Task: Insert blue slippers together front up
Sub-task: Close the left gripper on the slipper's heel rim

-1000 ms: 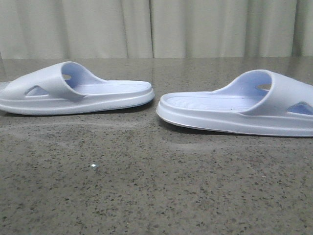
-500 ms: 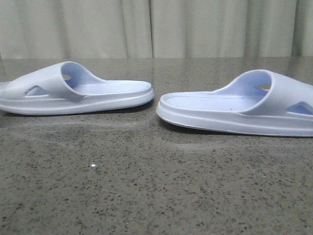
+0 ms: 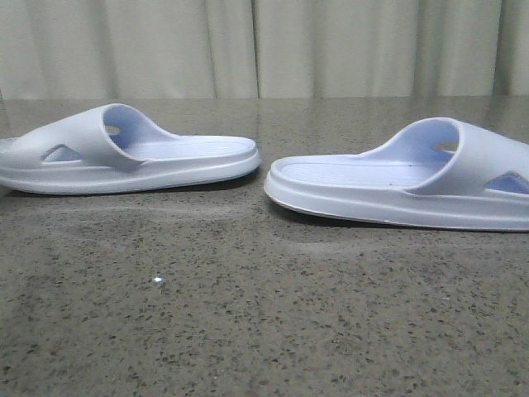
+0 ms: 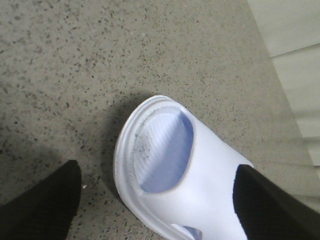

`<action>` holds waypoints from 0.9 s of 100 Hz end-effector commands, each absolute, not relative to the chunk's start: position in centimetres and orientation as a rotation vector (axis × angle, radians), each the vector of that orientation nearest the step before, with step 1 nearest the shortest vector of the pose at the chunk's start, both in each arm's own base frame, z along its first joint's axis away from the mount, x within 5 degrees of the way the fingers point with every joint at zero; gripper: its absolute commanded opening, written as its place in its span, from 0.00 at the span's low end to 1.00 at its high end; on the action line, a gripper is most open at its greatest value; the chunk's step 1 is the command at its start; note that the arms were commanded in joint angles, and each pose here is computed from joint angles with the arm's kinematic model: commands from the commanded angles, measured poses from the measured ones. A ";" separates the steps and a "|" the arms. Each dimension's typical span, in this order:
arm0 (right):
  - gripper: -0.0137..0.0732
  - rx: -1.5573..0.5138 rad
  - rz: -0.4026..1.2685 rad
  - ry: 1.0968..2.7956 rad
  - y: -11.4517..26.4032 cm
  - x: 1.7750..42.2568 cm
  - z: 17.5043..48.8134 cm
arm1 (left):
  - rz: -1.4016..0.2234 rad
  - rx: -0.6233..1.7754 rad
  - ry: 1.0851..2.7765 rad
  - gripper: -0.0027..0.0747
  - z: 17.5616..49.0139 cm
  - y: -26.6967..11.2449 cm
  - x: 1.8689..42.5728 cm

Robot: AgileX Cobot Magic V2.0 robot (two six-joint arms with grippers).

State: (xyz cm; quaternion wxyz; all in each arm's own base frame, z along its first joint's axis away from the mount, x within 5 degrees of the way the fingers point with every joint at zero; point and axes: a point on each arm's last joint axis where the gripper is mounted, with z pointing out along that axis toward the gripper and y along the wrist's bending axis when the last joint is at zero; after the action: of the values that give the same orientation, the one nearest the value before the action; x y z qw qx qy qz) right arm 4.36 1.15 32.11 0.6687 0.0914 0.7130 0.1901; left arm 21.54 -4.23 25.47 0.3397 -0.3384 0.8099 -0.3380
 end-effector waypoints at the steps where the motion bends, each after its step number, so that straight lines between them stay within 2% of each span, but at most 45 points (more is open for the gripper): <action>1: 0.60 0.207 0.431 1.512 1.0 4.4 33.8 | -0.919 -0.917 2.035 0.75 26.8 -4.2 22.2; 43: 0.60 0.207 0.431 1.512 1.0 4.4 33.8 | -0.965 -1.011 2.044 0.74 26.0 -4.4 23.0; 90: 0.60 0.207 0.431 1.512 1.0 4.4 33.8 | -1.002 -1.000 2.078 0.74 26.3 -4.9 25.1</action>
State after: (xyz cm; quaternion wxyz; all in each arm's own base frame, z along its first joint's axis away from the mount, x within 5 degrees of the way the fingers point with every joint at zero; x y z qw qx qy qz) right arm 4.36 1.15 32.11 0.6687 0.0914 0.7130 0.1901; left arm 24.52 -4.91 25.00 0.2964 -0.3719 0.8024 -0.3605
